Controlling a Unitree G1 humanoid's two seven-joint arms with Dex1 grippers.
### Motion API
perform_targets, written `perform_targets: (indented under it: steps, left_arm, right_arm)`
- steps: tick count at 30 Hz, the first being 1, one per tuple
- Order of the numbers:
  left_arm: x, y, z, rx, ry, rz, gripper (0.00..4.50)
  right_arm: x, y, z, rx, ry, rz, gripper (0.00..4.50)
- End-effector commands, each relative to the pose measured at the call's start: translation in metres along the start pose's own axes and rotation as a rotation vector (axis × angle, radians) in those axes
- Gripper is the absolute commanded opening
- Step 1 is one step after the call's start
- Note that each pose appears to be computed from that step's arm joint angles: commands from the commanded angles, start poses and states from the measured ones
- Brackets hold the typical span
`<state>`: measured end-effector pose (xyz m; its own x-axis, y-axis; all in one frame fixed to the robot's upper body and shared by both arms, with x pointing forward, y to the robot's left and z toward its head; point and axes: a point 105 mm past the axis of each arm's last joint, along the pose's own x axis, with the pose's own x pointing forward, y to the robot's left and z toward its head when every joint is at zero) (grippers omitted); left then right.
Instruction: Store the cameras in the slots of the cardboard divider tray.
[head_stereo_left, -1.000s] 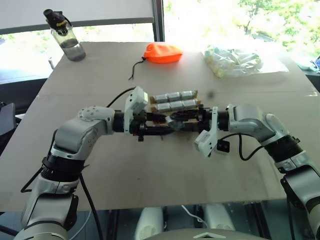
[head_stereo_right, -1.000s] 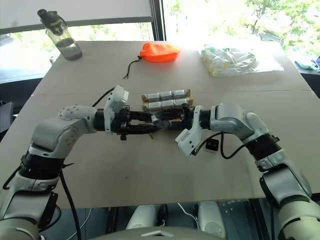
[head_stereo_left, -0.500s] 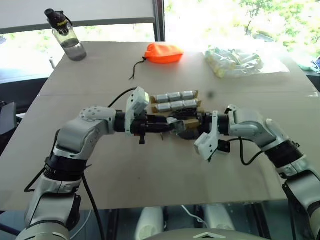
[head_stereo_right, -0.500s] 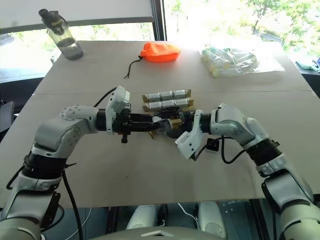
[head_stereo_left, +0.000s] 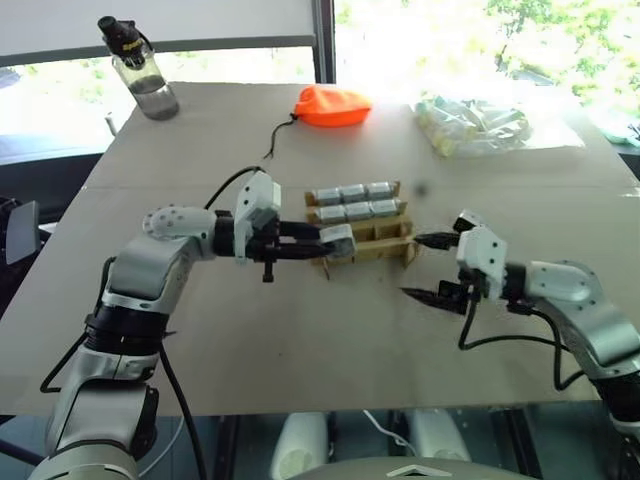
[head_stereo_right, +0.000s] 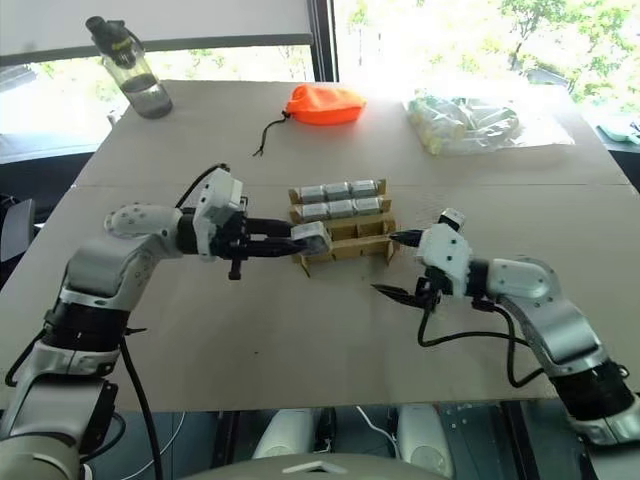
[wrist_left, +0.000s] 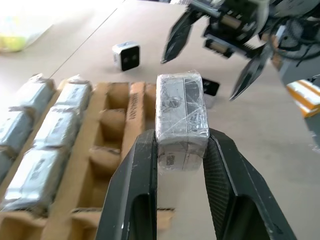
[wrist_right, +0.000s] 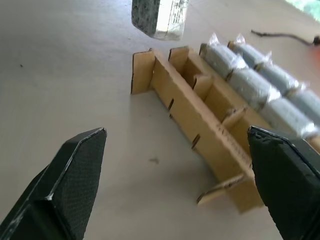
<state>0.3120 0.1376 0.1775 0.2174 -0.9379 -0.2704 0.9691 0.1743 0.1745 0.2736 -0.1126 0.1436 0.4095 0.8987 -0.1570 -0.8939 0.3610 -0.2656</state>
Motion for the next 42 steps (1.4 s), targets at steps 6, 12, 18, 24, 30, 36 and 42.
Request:
perform_targets:
  steps: [6,12,18,24,30,36,42]
  left_arm:
    - [-0.01,0.03,-0.001,0.126,-0.03,0.107,0.7]
    - [-0.01,0.042,-0.002,0.106,-0.09,0.146,0.7]
    - [-0.016,0.039,-0.012,0.138,-0.024,0.052,0.7]
    - [-0.022,0.043,-0.013,0.116,-0.036,0.011,0.7]
    - [-0.01,0.049,-0.013,0.117,-0.041,-0.005,0.7]
    - [-0.001,0.053,-0.013,0.118,-0.046,-0.013,0.7]
    - [0.0,0.054,-0.017,0.092,-0.032,-0.021,0.7]
  right_arm:
    - [-0.062,0.018,0.001,0.142,-0.12,-0.06,4.47]
    - [-0.073,0.025,0.008,0.169,-0.176,-0.052,4.47]
    - [-0.081,0.032,0.004,0.177,-0.164,-0.039,4.47]
    - [-0.078,0.031,0.005,0.164,-0.174,-0.056,4.47]
    - [-0.078,0.034,0.006,0.165,-0.181,-0.068,4.47]
    - [-0.08,0.036,0.007,0.148,-0.206,-0.1,4.47]
    - [-0.08,0.036,0.005,0.143,-0.213,-0.116,4.47]
